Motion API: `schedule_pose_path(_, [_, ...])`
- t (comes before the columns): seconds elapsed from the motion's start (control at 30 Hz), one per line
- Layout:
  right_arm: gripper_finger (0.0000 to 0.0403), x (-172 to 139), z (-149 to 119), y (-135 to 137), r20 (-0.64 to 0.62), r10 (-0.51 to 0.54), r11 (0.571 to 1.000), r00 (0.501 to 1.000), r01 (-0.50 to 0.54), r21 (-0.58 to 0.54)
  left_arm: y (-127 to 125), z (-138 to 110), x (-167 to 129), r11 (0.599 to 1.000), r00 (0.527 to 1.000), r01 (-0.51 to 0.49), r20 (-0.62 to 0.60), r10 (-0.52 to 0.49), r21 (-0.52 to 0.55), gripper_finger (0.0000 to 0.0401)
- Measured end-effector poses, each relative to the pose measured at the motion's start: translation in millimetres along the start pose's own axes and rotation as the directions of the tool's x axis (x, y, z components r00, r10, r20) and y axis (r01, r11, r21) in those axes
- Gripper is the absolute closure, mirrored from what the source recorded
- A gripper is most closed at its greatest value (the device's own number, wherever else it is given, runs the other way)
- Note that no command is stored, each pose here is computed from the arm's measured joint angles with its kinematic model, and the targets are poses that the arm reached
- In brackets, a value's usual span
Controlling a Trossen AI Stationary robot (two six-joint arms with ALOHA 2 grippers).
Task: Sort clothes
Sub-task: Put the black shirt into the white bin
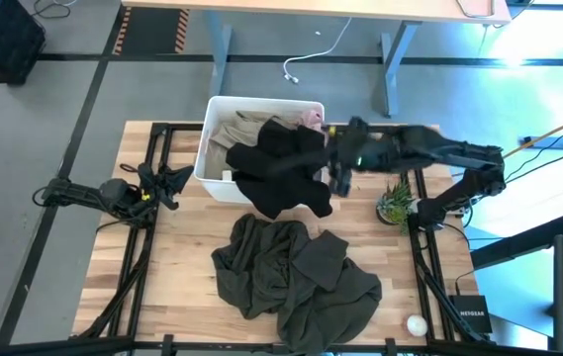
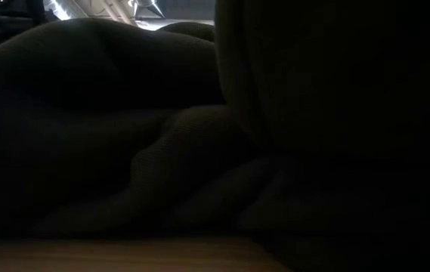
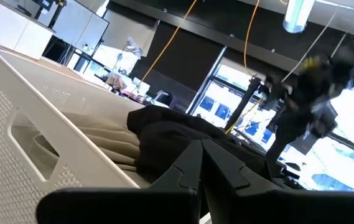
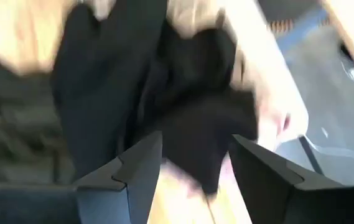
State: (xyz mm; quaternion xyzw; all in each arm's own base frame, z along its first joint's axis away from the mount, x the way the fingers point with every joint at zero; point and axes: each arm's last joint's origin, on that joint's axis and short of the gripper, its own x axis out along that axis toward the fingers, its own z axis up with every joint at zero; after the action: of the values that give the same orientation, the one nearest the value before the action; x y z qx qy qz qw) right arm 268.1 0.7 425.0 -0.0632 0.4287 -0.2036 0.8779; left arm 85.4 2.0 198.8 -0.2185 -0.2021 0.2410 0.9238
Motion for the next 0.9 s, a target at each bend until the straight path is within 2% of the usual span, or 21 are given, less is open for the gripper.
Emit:
schedule_pose_path(0.17, [0.0197,23,-44,42,-0.149,-0.111,0.989,0.983,0.095,-0.116,0,0,0,1.000,1.000,0.000,0.000,0.000,0.000,0.0397])
schedule_pose_path(0.3, [0.0197,48,-84,74,-0.171,-0.178,0.970,0.969,0.144,-0.196,0,0,0,1.000,1.000,0.000,0.000,0.000,0.000,0.0397])
schedule_pose_path(0.4, [0.0197,65,-110,94,-0.159,-0.192,0.967,0.968,0.159,-0.202,0,0,0,1.000,1.000,0.000,0.000,0.000,0.001,0.0397])
schedule_pose_path(0.5, [0.0197,80,-131,116,-0.098,-0.148,0.975,0.984,0.128,-0.182,0,0,0,1.000,1.000,0.000,0.000,0.000,0.015,0.0397])
schedule_pose_path(0.63, [0.0197,102,-146,135,0.053,-0.106,0.991,0.993,0.110,-0.081,0,0,0,1.000,1.000,0.000,0.002,0.000,0.014,0.0397])
schedule_pose_path(0.73, [0.0197,116,-148,140,0.165,-0.107,0.994,0.980,0.105,0.021,0,0,0,1.000,1.000,0.000,0.001,0.000,0.015,0.0397])
schedule_pose_path(0.9, [0.0197,128,-137,137,0.263,-0.106,0.993,0.959,0.087,0.085,0,0,0,1.000,1.000,0.000,0.002,0.000,0.022,0.0397])
